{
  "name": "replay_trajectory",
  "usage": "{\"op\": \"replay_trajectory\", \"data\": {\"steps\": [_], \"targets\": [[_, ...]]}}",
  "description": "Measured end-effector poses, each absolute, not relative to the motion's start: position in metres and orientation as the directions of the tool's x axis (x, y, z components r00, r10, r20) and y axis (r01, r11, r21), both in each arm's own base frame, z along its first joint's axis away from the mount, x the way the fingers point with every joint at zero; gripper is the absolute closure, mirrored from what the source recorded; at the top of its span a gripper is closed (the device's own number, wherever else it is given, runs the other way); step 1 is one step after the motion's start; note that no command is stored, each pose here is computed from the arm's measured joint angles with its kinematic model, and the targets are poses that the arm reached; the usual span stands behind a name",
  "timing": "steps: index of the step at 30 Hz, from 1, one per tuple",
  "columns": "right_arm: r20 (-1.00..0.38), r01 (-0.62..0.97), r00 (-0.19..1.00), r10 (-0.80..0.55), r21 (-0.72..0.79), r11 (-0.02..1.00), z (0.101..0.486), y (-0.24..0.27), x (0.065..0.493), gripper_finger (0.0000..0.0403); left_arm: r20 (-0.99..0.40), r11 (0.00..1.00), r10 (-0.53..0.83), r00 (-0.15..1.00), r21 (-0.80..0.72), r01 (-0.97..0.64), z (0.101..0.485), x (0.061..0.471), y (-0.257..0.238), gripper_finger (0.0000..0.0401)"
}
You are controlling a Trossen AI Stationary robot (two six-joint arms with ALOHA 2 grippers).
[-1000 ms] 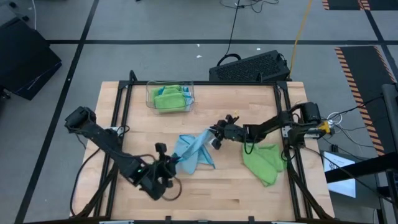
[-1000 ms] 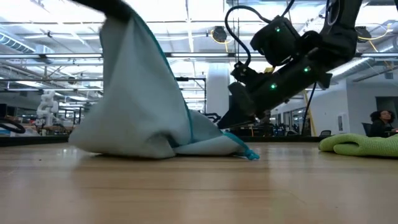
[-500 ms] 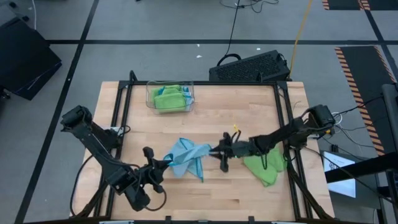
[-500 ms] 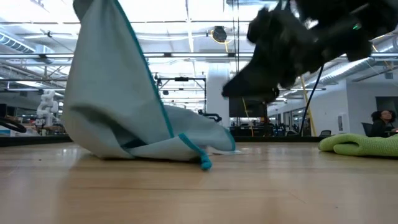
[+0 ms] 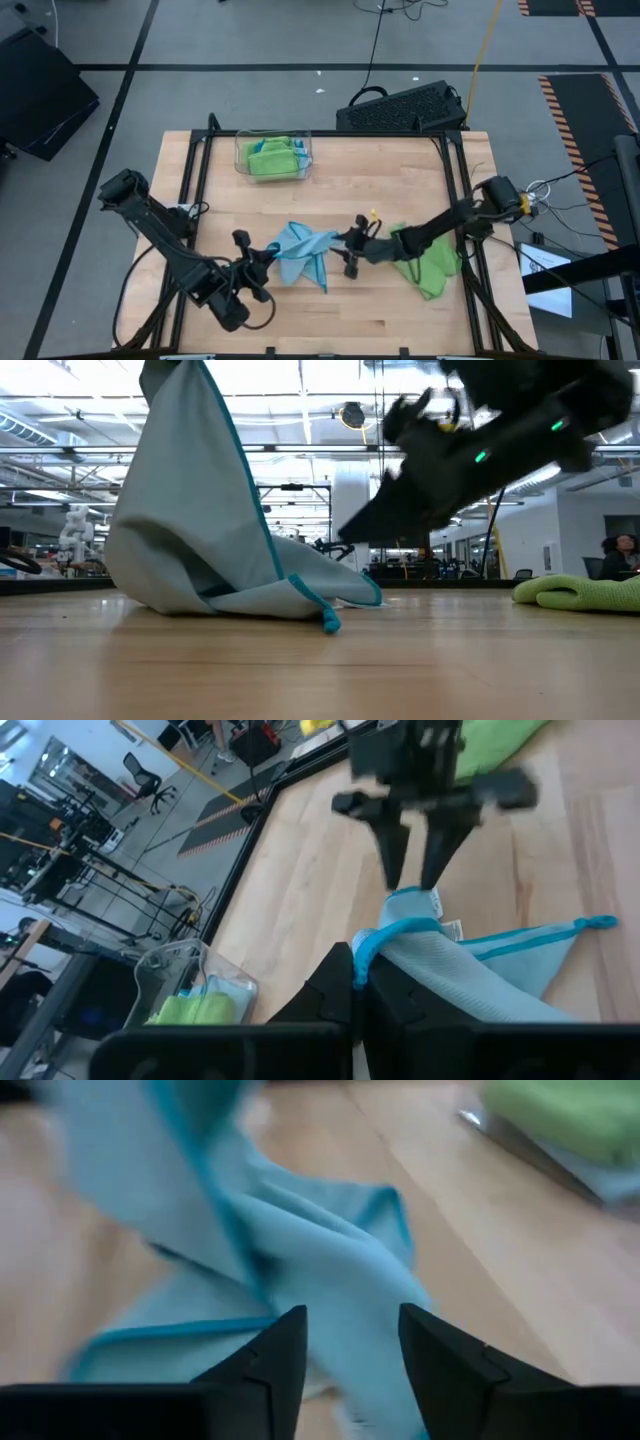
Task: Fold microfiber towels
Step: Fold the blue microfiber cloth
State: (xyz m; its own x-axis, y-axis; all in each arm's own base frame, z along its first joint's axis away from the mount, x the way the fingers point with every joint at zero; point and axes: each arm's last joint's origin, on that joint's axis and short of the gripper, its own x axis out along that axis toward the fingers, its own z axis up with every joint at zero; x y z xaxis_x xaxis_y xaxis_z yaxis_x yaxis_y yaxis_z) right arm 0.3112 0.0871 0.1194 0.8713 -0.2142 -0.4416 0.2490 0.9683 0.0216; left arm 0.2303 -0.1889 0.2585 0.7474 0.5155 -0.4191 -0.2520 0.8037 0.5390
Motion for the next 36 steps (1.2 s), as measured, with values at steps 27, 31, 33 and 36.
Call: {"op": "replay_trajectory", "data": {"steps": [27, 31, 33, 36], "targets": [[-0.637, 0.467, 0.677, -0.369, -0.017, 0.884, 0.104, -0.005, 0.329, 0.0395, -0.177, 0.722, 0.359, 0.916, 0.675, -0.153, 0.277, 0.183, -0.257, 0.0397], [-0.620, 0.287, 0.766, -0.170, 0.092, 0.954, 0.124, 0.016, 0.329, 0.0381, -0.179, 0.731, 0.352, 0.919, 0.665, -0.151, 0.276, 0.180, -0.258, 0.0392], [-0.612, 0.169, 0.789, -0.058, 0.124, 0.978, 0.131, 0.033, 0.327, 0.0369, -0.181, 0.733, 0.360, 0.915, 0.662, -0.158, 0.276, 0.182, -0.256, 0.0390], [-0.597, 0.029, 0.800, 0.060, 0.138, 0.990, 0.135, 0.063, 0.324, 0.0344, -0.196, 0.736, 0.368, 0.909, 0.659, -0.155, 0.274, 0.185, -0.253, 0.0392]]}}
